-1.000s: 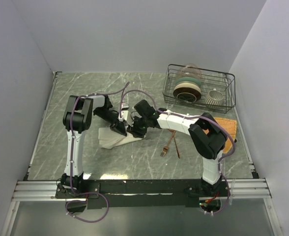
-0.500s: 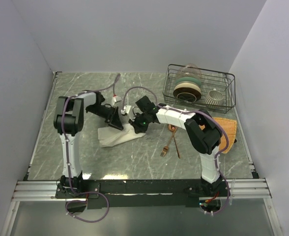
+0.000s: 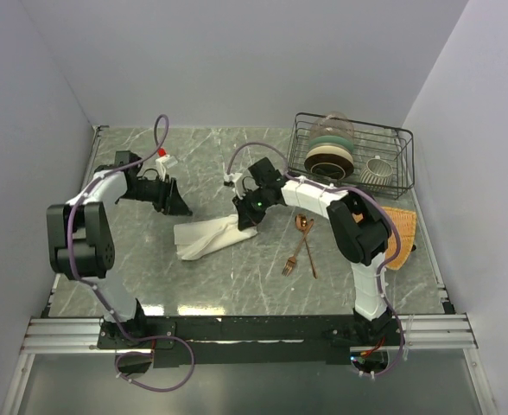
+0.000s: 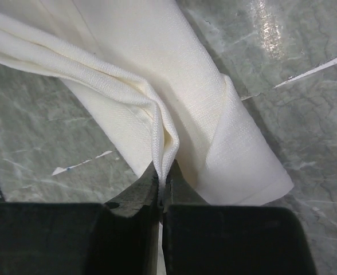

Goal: Fold the napkin into a case and place the utensils inside
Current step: Fold the 2/3-rectangle-folded napkin, then stuff the top corner of the smaller-rectangle-folded napkin into the folded napkin.

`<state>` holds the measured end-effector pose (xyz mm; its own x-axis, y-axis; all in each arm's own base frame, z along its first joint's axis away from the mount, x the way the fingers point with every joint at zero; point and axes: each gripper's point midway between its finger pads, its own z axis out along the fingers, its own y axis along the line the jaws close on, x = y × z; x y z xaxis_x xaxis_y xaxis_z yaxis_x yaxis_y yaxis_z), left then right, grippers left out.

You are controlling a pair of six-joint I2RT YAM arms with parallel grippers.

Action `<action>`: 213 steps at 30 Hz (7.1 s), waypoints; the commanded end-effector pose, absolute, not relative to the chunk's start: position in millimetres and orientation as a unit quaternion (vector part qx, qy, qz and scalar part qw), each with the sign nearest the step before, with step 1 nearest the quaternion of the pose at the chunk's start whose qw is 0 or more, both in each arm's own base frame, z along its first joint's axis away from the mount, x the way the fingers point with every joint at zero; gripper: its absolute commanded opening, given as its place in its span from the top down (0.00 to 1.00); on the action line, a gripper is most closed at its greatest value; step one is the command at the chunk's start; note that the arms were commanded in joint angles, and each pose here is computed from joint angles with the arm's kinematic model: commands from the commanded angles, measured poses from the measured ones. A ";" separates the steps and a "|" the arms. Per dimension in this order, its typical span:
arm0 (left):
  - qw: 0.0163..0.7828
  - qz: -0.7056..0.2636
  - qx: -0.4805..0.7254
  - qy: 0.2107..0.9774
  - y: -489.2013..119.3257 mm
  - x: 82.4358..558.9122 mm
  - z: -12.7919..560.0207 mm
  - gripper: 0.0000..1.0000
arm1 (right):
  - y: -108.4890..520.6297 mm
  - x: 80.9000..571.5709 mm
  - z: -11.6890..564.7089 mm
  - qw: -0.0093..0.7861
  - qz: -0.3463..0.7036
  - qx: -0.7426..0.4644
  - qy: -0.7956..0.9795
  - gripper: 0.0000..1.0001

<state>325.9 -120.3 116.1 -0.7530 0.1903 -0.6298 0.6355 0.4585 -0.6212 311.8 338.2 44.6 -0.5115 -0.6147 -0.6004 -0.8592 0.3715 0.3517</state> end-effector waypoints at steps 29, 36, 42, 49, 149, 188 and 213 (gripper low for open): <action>0.237 -0.232 0.478 0.813 -163.7 302.0 65.0 0.59 | 337.0 343.7 41.8 0.146 0.386 -0.330 0.849 1.00; 0.234 -0.300 0.415 0.826 -164.8 317.1 82.1 0.99 | 337.4 349.1 46.6 0.156 0.387 -0.333 0.846 1.00; 0.219 -0.295 0.399 0.840 -158.4 329.8 64.3 0.99 | 340.3 350.8 55.6 0.161 0.395 -0.337 0.839 1.00; 0.200 -0.299 0.367 0.858 -151.7 346.9 28.3 0.99 | 341.0 357.9 43.2 0.152 0.384 -0.321 0.853 1.00; 0.219 -0.449 0.367 0.785 -249.1 314.5 65.8 0.50 | 345.1 317.3 78.5 0.119 0.468 -0.311 0.819 1.00; 0.231 -0.413 0.334 0.815 -246.2 277.6 58.8 0.99 | 345.1 300.4 60.4 0.097 0.373 -0.289 0.876 0.97; 0.196 -0.414 0.299 0.837 -249.3 279.9 53.4 0.99 | 342.6 309.2 61.0 0.178 0.281 -0.323 0.886 1.00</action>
<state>275.3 -243.8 45.2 -0.7235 0.3540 -0.5927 0.6840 0.4838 -0.5460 295.8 342.6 29.5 -0.7627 -0.5075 -0.4009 -0.6459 0.6294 0.4320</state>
